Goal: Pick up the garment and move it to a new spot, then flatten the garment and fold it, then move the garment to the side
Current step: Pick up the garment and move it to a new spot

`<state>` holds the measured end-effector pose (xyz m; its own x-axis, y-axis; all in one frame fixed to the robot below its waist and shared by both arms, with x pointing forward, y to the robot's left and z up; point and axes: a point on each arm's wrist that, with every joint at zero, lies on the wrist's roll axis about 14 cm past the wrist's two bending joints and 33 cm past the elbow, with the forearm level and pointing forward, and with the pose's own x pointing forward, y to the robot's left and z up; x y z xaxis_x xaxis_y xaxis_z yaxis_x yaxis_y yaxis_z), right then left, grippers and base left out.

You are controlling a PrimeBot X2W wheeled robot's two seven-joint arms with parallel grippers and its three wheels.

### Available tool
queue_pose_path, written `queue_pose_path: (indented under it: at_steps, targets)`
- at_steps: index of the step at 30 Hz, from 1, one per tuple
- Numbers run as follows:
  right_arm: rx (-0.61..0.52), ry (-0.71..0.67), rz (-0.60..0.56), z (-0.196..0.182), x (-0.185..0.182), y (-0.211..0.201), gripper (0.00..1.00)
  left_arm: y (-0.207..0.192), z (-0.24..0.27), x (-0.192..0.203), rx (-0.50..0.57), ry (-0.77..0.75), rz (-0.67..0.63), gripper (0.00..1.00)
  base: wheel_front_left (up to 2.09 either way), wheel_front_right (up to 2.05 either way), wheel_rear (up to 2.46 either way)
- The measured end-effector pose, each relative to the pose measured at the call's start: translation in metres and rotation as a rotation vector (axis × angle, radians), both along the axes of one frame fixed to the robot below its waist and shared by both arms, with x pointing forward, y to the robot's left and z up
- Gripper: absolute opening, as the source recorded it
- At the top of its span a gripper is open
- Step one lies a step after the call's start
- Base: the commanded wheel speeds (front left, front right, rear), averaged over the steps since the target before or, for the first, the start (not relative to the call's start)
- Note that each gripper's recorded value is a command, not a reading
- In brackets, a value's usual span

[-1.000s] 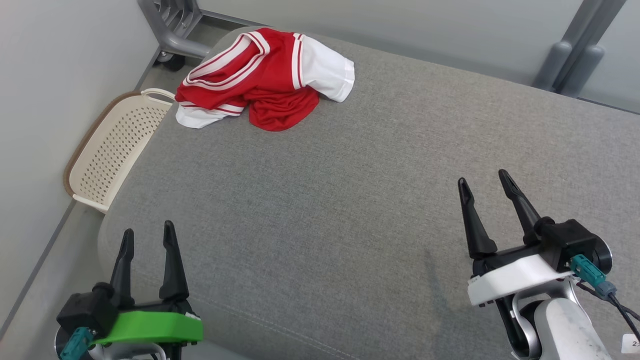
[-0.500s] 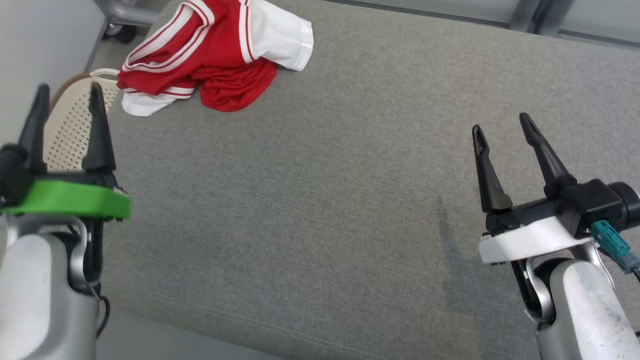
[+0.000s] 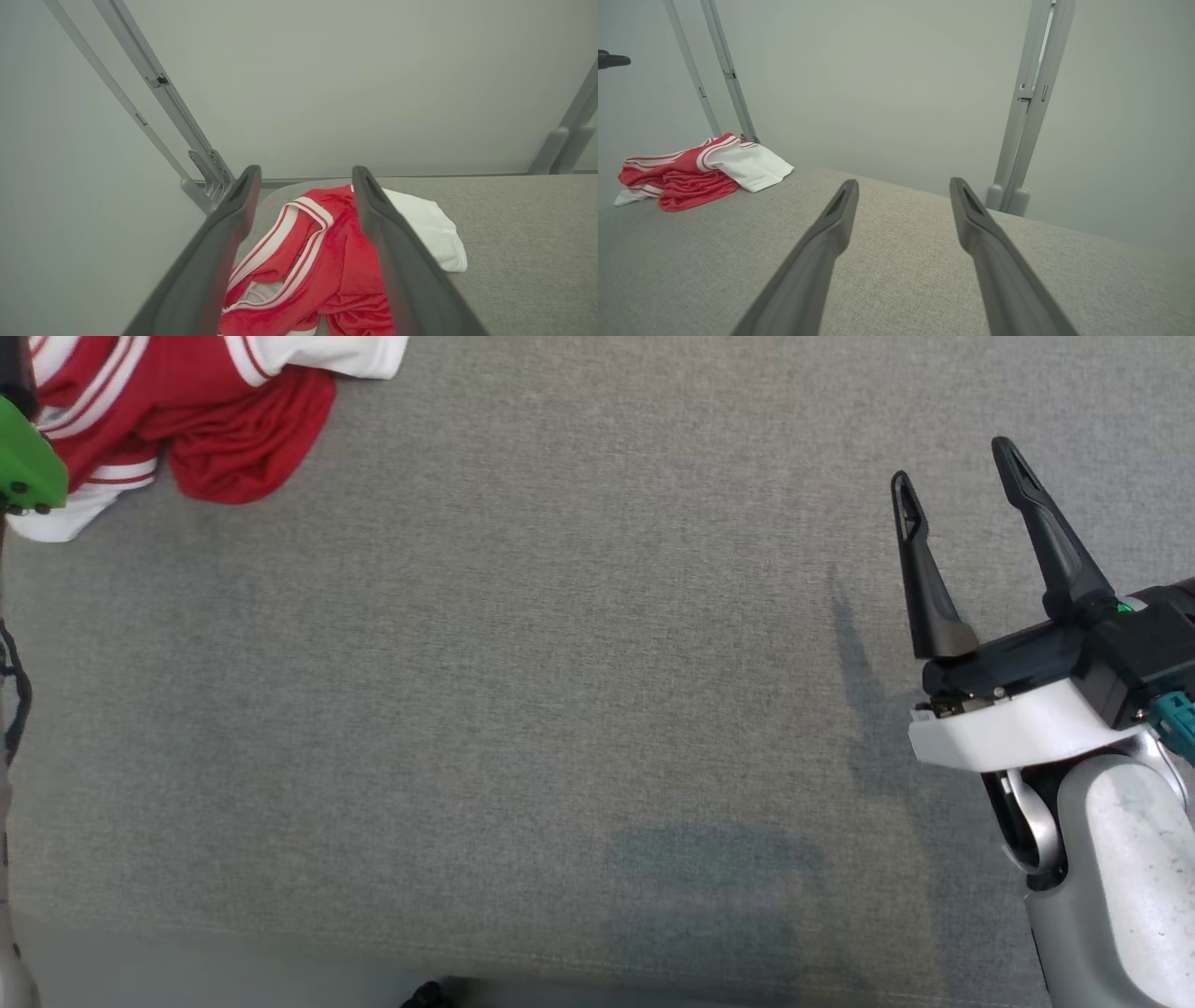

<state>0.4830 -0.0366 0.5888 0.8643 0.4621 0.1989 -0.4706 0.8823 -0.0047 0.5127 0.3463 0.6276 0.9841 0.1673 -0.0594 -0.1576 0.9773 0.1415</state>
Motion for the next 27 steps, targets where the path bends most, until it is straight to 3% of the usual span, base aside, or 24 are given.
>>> queue_pose_path:
  at_steps: [4, 13, 23, 24, 26, 27]
  targets:
    - [-0.025, 0.024, -0.049, -0.017, 0.010, -0.021, 1.00, 0.001, -0.050, 0.026, 0.003, 0.169, 0.000, 1.00, 0.00, 0.00, 0.00]
    - [-0.118, 0.118, -0.134, -0.069, 0.019, -0.062, 1.00, -0.007, -0.152, 0.065, -0.076, 0.365, 0.039, 1.00, 0.00, 0.00, 0.00]
    - [-0.146, 0.161, -0.144, -0.091, 0.021, -0.070, 1.00, -0.013, -0.206, 0.069, -0.125, 0.454, 0.062, 1.00, 0.00, 0.00, 0.00]
    - [-0.146, 0.158, -0.143, -0.090, 0.022, -0.069, 1.00, -0.013, -0.207, 0.069, -0.125, 0.456, 0.063, 0.87, 0.00, 0.00, 0.00]
    - [-0.145, 0.154, -0.142, -0.088, 0.022, -0.069, 1.00, -0.014, -0.208, 0.067, -0.126, 0.456, 0.062, 0.02, 0.00, 0.00, 0.00]
    - [-0.145, 0.153, -0.143, -0.088, 0.021, -0.069, 1.00, -0.014, -0.208, 0.066, -0.125, 0.459, 0.063, 0.00, 0.00, 0.00, 0.00]
